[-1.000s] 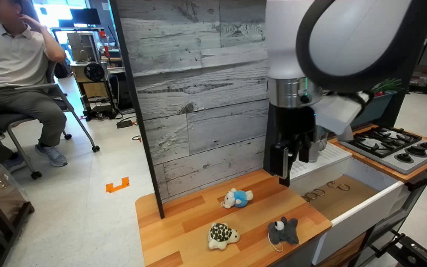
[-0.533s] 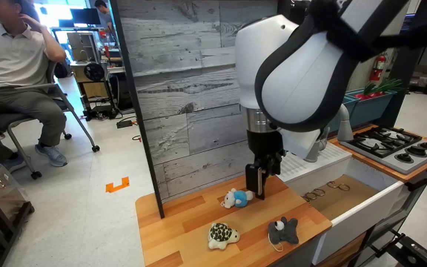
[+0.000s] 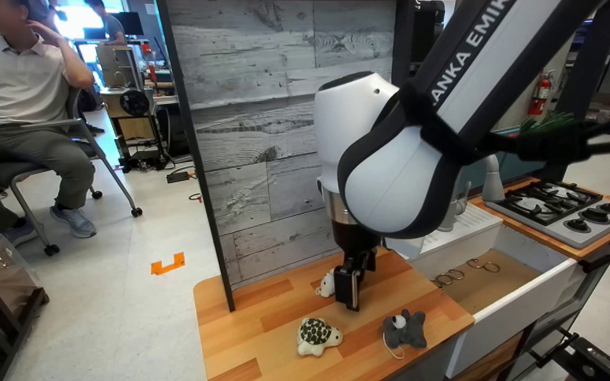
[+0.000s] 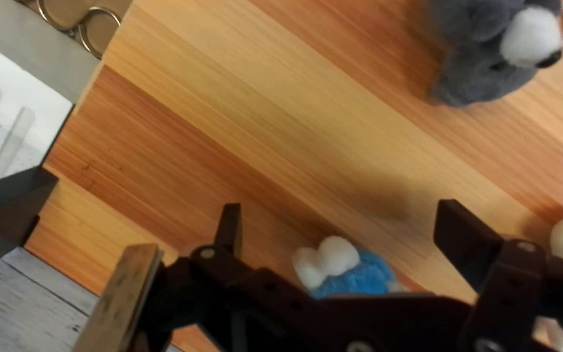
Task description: Move the blue and white plush toy to the right
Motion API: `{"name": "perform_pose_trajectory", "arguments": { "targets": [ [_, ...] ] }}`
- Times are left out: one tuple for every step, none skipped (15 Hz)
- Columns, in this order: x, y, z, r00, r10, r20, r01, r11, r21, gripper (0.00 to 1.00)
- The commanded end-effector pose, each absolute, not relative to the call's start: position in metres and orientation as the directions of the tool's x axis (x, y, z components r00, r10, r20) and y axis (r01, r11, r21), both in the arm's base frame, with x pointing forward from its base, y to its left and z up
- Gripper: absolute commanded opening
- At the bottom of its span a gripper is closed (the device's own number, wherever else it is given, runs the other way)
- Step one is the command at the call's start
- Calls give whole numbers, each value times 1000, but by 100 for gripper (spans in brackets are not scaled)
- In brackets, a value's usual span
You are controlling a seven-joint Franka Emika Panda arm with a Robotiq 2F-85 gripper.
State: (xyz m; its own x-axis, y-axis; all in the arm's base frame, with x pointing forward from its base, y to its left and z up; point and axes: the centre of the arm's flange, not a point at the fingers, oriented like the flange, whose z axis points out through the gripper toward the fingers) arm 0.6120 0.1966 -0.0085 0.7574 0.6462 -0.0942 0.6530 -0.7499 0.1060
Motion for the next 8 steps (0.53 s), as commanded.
{"name": "perform_pose_trajectory", "arguments": {
  "targets": [
    [619,211,-27,706,708,-32,706,-699,116,100],
    [618,213,-30,694,720,-10,716,-688,121,100],
    [618,215,-33,681,732,12,725,-677,128,100],
    [617,216,-34,667,744,32,735,-665,135,100],
    [618,217,-35,653,756,51,744,-653,142,100],
    [618,218,-36,642,764,67,751,-644,146,75],
    [619,218,-36,631,771,83,757,-636,153,74],
    [620,218,-35,624,776,95,760,-630,157,66]
  ]
}}
